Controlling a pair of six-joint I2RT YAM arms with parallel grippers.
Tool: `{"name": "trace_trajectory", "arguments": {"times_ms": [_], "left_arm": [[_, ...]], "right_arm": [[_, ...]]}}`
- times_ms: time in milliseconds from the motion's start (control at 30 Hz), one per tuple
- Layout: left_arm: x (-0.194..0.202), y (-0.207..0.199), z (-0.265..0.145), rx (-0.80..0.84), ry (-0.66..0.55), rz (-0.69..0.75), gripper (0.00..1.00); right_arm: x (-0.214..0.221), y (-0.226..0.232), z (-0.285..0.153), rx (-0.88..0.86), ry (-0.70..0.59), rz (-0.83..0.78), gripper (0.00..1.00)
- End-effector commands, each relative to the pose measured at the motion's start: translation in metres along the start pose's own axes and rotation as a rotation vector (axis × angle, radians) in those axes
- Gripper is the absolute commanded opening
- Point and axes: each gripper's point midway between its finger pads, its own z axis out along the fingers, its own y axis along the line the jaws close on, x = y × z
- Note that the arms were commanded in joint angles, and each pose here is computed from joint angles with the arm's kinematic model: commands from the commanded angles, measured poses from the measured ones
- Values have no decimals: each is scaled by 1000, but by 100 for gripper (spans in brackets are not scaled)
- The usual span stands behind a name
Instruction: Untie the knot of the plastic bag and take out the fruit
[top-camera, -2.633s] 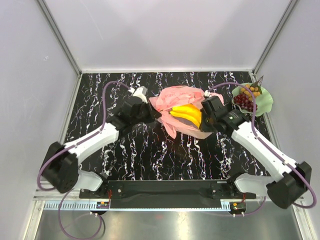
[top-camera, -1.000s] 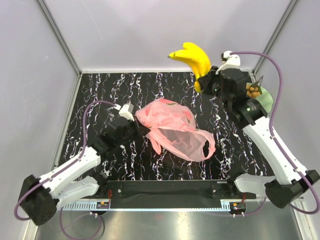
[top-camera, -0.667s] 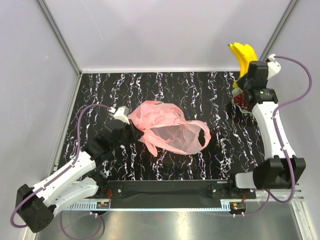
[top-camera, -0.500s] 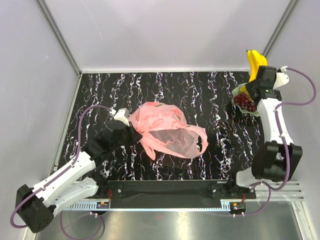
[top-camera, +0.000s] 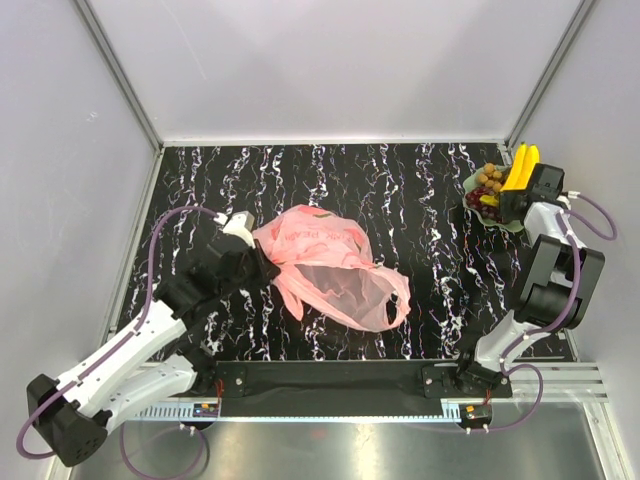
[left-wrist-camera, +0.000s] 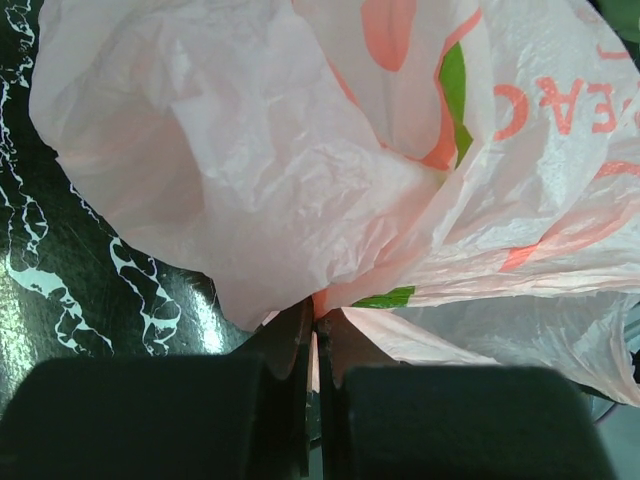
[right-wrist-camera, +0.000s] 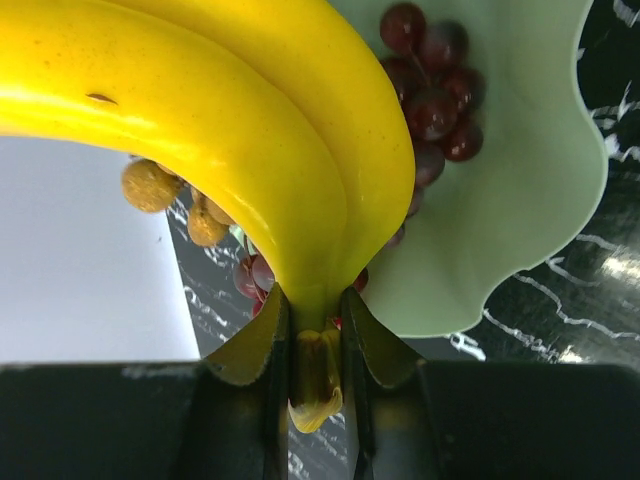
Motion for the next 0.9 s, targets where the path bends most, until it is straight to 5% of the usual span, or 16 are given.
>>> {"name": "trace_trajectory", "arguments": {"times_ms": [0,133,433,733,800,867], "left_arm": [[-14,-13,-2,30,-25,-10,0],[-11,-14,1,38,-18,-17,0],[-9,-12,2,44,-25,-14,0],[-8,-15,2,71,-32,-21,0],[-7,-14,2,69,-30,-21,0],[-8,-14,1,72,-36,-20,0]], "right_arm": [[9,32,-8,-130,48,57,0],[13,26,-7,-130,72,71,0],[9,23,-25,-135,45,41,25],[8,11,-40,-100,30,28,88],[10,12,-40,-104,38,28,99],[10,14,-42,-114,43,13,100]]}}
